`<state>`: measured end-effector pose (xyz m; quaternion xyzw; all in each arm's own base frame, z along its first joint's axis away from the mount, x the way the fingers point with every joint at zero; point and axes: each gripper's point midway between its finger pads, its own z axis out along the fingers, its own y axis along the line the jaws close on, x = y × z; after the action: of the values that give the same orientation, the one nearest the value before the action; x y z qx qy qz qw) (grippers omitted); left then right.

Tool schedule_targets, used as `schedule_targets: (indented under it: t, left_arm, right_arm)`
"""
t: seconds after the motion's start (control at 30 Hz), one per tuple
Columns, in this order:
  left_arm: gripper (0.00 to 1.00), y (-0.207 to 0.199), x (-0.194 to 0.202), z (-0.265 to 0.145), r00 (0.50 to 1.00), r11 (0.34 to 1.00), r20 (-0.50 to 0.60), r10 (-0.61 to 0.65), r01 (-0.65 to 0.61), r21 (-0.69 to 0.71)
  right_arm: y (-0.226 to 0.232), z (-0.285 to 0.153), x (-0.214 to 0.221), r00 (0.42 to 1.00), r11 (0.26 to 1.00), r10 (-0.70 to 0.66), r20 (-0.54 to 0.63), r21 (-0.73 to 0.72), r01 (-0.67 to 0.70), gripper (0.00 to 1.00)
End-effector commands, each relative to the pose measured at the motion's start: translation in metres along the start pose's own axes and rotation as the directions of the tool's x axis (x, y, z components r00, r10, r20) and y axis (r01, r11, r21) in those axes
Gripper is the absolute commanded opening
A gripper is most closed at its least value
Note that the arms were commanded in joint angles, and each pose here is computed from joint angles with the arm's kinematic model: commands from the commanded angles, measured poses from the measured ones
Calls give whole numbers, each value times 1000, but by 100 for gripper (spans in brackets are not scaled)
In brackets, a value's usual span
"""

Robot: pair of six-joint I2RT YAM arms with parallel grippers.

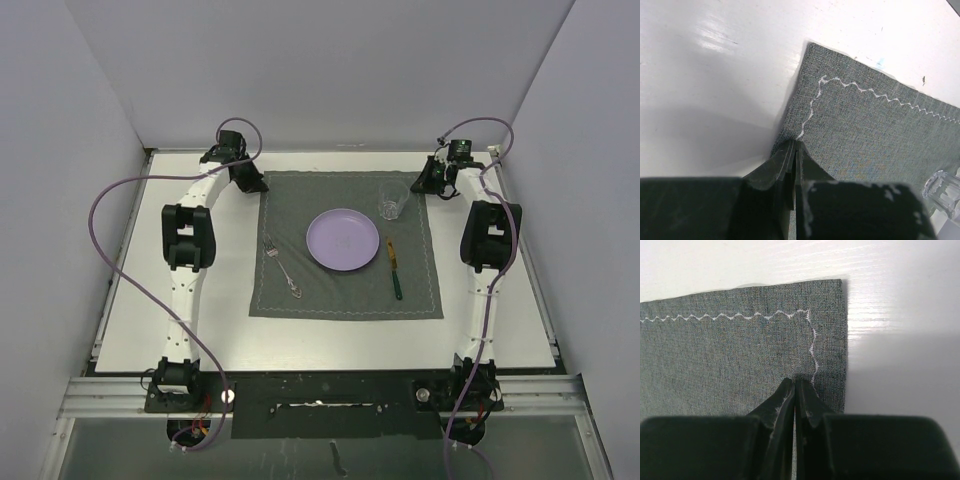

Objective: Set the dinner table for one person
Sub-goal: Adjust the napkin at the center of the board.

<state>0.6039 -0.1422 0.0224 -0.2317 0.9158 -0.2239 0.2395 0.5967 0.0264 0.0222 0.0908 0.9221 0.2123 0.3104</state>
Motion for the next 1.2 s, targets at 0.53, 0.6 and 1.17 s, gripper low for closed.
schedule_targets:
  t: [0.53,0.6,1.17]
  left_arm:
    - [0,36,13,-5,999,996,-34,-23,20,-82]
    - [0,41,15,-5,999,996,-37,-27,24,-89]
    - [0,58,17,-8,998,992,-39,-38,33,-125]
  right_arm:
    - [-20,3,-13,1000,998,-23,5,66,23,0]
    - [-18,6,-14,1000,998,-27,4,58,27,0]
    - [-15,24,-11,999,998,-38,-21,43,39,0]
